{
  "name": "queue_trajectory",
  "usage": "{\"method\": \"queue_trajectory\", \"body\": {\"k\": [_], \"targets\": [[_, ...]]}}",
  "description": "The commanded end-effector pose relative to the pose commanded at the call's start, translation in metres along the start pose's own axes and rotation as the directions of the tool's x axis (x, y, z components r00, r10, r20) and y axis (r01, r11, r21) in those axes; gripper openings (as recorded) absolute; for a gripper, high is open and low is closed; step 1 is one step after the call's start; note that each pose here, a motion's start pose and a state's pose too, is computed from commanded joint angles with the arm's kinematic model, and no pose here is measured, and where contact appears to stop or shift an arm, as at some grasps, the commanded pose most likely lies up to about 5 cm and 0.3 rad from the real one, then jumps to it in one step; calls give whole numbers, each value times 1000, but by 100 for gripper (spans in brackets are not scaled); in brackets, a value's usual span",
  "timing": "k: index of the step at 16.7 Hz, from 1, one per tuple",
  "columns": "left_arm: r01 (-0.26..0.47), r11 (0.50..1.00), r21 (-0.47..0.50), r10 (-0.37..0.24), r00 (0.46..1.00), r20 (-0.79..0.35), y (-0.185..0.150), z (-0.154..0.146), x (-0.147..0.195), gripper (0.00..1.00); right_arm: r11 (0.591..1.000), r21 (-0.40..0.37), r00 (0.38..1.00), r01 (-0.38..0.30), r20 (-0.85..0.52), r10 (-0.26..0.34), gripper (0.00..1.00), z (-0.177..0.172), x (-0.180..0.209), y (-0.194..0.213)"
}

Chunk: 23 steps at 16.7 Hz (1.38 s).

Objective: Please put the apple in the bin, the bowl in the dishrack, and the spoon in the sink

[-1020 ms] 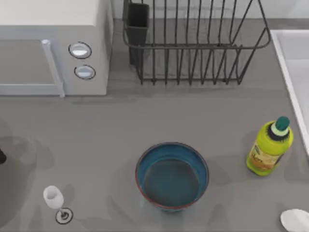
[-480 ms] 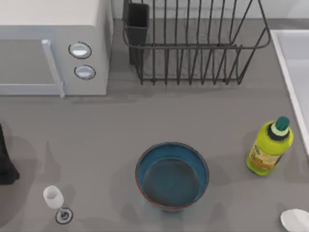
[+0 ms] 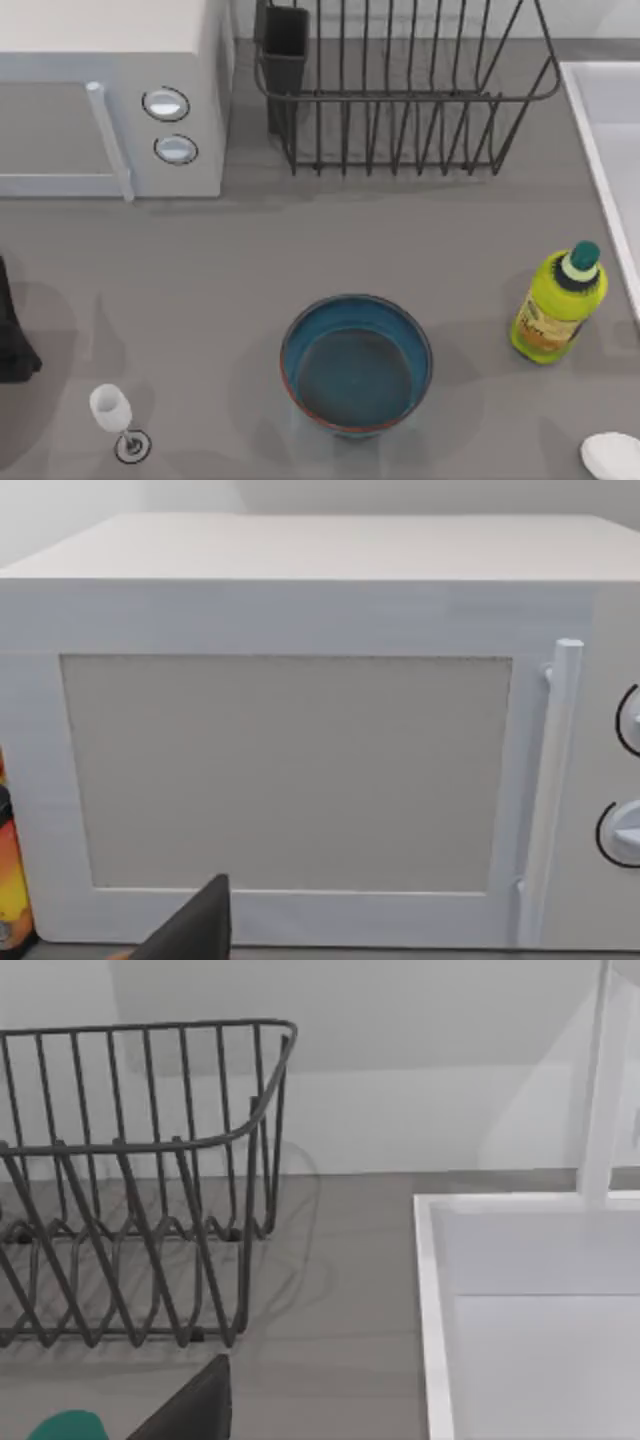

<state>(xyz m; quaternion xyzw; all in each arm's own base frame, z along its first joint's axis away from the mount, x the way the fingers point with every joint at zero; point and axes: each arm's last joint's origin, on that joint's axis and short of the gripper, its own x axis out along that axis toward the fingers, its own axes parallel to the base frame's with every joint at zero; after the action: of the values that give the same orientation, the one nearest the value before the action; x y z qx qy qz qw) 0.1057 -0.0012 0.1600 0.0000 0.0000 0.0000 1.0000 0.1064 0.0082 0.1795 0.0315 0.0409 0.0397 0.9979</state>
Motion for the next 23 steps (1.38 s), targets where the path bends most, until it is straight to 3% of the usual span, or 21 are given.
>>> {"method": "queue_trajectory", "body": {"k": [3,5,9,12,17,20,23], "targets": [[0,1000,0,0,1000,0,0,0,0,100,991,89,982,-100,-151,113,100,31,5,17],[0,1000,0,0,1000,0,0,0,0,100,977,153,936,-147,-298,187,100,53,15,34],[0,1000,0,0,1000,0,0,0,0,100,964,224,733,-144,-630,256,100,83,54,82],[0,1000,0,0,1000,0,0,0,0,100,976,196,529,-89,-821,214,100,87,88,127],[0,1000,0,0,1000,0,0,0,0,100,998,64,248,1,-967,61,100,72,136,187],[0,1000,0,0,1000,0,0,0,0,100,999,-14,138,34,-990,-19,100,58,159,210],[0,1000,0,0,1000,0,0,0,0,100,997,-58,84,51,-995,-62,100,50,172,219]]}}
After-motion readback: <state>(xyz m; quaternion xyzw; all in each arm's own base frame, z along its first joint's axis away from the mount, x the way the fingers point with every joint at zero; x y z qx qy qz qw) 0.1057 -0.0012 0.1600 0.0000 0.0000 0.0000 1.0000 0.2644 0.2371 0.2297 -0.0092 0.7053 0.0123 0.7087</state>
